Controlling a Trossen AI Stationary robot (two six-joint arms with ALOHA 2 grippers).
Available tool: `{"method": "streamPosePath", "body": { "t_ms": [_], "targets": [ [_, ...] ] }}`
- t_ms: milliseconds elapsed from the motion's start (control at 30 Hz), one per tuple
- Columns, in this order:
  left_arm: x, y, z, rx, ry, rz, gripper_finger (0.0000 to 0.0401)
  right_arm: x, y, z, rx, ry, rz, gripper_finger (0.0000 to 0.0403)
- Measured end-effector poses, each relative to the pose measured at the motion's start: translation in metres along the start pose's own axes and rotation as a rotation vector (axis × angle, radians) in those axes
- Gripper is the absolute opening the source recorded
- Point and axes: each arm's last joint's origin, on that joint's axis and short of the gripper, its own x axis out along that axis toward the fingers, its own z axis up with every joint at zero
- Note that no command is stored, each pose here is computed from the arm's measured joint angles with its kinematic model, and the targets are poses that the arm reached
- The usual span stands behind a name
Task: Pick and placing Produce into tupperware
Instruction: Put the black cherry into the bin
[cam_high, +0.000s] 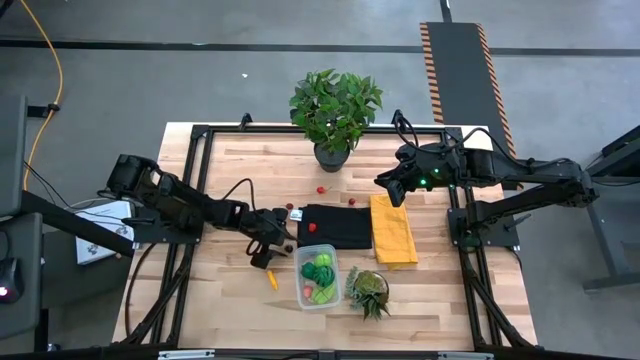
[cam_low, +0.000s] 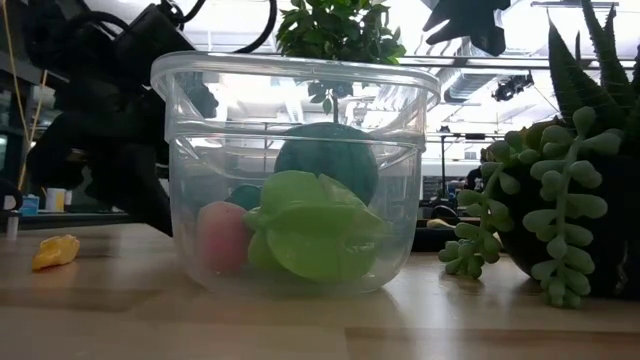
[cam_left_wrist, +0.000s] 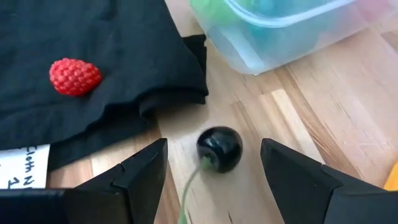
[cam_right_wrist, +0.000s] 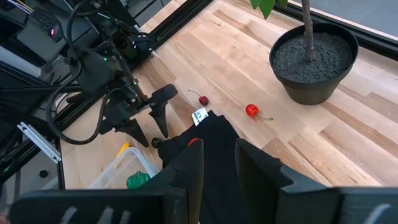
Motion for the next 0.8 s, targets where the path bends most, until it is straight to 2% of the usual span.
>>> {"method": "streamPosePath", "body": {
  "t_ms": [567,800],
  "targets": [
    [0.0000,-0.0002,-0.0005,-0.004,0.007,-0.003,0.0247,0.0001,0.0000,0.0000,0.000,0.000,-0.001,0.0083],
    [0.0000,-0.0002,-0.0001,-0.024,0.002,-0.003,0.0197,0.0000,-0.0001,0.0000,-0.002,0.000,-0.001,0.0083]
  ]
}}
